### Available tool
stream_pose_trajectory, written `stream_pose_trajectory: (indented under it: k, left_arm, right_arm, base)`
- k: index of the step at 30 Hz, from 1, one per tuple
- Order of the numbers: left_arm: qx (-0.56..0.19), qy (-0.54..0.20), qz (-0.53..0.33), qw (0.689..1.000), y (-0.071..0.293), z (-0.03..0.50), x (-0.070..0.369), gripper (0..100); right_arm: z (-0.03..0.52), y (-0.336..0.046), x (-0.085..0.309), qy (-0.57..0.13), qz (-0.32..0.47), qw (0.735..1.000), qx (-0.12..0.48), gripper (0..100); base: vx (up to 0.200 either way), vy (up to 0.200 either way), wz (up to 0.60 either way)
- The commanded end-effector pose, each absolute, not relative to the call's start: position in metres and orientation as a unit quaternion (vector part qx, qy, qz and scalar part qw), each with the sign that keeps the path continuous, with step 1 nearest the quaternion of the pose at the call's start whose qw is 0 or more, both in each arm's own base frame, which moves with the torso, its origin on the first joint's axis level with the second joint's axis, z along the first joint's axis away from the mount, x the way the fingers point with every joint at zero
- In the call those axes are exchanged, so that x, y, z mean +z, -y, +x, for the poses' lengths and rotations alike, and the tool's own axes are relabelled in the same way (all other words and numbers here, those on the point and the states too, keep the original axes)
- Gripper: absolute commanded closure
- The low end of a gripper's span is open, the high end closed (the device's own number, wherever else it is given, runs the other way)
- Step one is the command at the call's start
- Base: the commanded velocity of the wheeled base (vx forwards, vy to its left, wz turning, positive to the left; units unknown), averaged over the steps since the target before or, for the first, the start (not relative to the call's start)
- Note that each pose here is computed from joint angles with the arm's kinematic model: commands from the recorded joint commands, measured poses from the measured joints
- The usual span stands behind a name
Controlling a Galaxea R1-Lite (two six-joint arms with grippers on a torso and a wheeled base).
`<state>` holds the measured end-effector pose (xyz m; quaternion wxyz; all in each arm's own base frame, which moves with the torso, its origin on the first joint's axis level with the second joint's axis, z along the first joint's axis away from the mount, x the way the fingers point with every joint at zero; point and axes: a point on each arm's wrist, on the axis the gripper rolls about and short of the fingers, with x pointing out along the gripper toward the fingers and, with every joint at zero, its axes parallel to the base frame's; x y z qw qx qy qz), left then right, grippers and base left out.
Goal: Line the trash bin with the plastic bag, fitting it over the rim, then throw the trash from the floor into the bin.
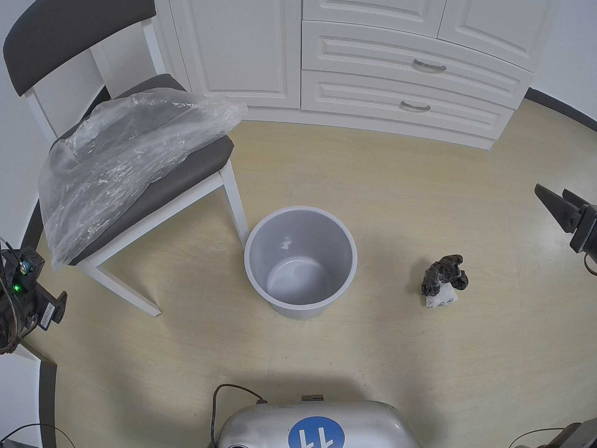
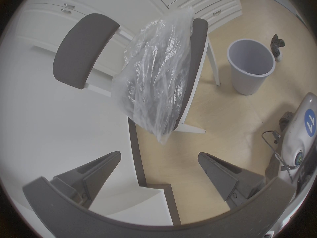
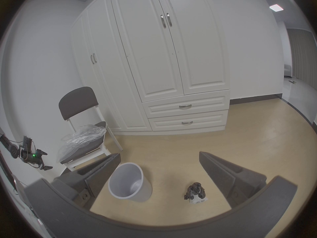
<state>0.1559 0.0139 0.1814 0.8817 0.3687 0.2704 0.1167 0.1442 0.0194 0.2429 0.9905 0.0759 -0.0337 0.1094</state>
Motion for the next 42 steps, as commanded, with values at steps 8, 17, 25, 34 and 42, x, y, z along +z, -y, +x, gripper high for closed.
stream_pose_trajectory:
  k: [8,17,25,34,42]
  left_arm:
    - [0.162,-0.294,0.351,0.874,-0.032,0.163,0.176,0]
    - [0.178,-0.27,0.349,0.88,-0.037,0.177,0.176,0]
    - [0.183,-0.26,0.346,0.883,-0.038,0.187,0.17,0]
    - [0.182,-0.261,0.346,0.883,-0.038,0.187,0.168,0]
    - [0.18,-0.257,0.346,0.884,-0.039,0.201,0.162,0]
  right_arm:
    - [0.147,-0.021,0.241,0.027,0.077,0.99,0.113,0]
    - [0.143,-0.02,0.245,0.04,0.078,0.99,0.114,0]
    - [0.141,-0.02,0.248,0.064,0.078,0.988,0.115,0]
    - [0.137,-0.02,0.252,0.075,0.077,0.987,0.116,0]
    - [0.138,-0.02,0.252,0.075,0.077,0.987,0.117,0]
  base:
    - [0.0,0.0,0.0]
    - [0.0,0.0,0.0]
    - [0.0,0.0,0.0]
    - [0.0,0.0,0.0]
    - [0.0,0.0,0.0]
